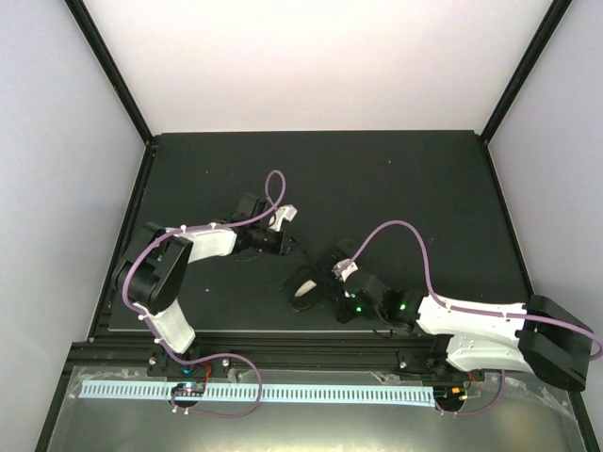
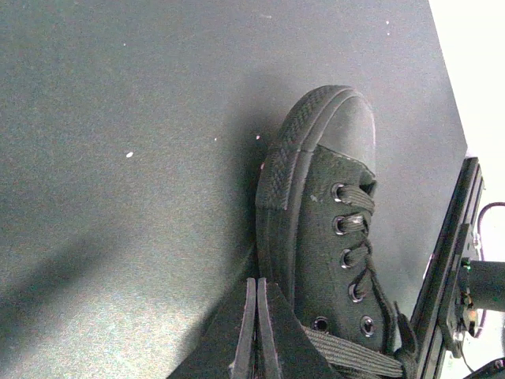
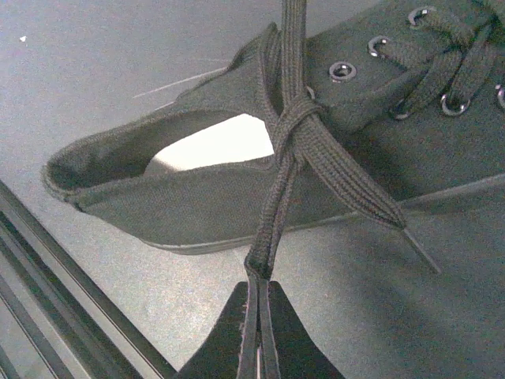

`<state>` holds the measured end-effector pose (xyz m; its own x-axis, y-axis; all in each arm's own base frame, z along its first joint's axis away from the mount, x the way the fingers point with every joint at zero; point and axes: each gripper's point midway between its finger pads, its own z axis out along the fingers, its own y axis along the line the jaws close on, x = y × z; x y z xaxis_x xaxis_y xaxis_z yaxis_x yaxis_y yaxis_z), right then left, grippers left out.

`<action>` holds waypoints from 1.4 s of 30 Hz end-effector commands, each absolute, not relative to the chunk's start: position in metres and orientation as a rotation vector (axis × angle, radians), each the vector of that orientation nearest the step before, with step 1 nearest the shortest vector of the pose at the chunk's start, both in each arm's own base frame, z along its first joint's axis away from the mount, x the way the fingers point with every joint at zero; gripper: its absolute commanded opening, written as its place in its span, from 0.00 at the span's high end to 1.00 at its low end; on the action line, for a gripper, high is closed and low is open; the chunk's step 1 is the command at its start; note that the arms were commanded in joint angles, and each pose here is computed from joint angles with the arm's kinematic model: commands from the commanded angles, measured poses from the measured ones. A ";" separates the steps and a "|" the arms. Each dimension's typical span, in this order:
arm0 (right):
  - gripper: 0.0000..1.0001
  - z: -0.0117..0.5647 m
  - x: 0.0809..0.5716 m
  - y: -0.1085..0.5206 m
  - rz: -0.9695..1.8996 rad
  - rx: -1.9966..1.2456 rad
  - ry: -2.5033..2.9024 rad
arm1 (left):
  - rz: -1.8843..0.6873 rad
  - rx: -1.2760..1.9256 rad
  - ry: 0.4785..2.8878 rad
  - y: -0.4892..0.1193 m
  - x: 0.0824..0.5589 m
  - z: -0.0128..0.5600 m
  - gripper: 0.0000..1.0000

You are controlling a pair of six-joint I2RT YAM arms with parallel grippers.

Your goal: Tie the shoes

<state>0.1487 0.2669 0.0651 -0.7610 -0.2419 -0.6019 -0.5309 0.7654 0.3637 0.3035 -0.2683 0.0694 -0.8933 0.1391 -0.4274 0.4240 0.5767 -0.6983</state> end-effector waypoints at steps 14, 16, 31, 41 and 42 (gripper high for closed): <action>0.98 0.043 0.119 0.259 0.841 -0.593 2.521 | -1.177 0.448 2.417 -0.260 0.329 0.070 0.98; 0.90 0.054 0.125 0.260 0.827 -0.575 2.488 | -1.194 0.505 2.391 -0.263 0.322 0.073 0.98; 0.25 0.117 0.188 0.224 0.992 -0.371 2.262 | -1.054 0.560 2.250 -0.257 0.294 0.133 0.40; 0.46 0.097 0.190 0.243 1.171 -0.406 2.308 | -0.956 0.860 2.396 -0.303 0.240 0.095 0.49; 0.48 0.095 0.190 0.244 1.176 -0.406 2.310 | -0.935 0.872 2.409 -0.304 0.239 0.090 0.50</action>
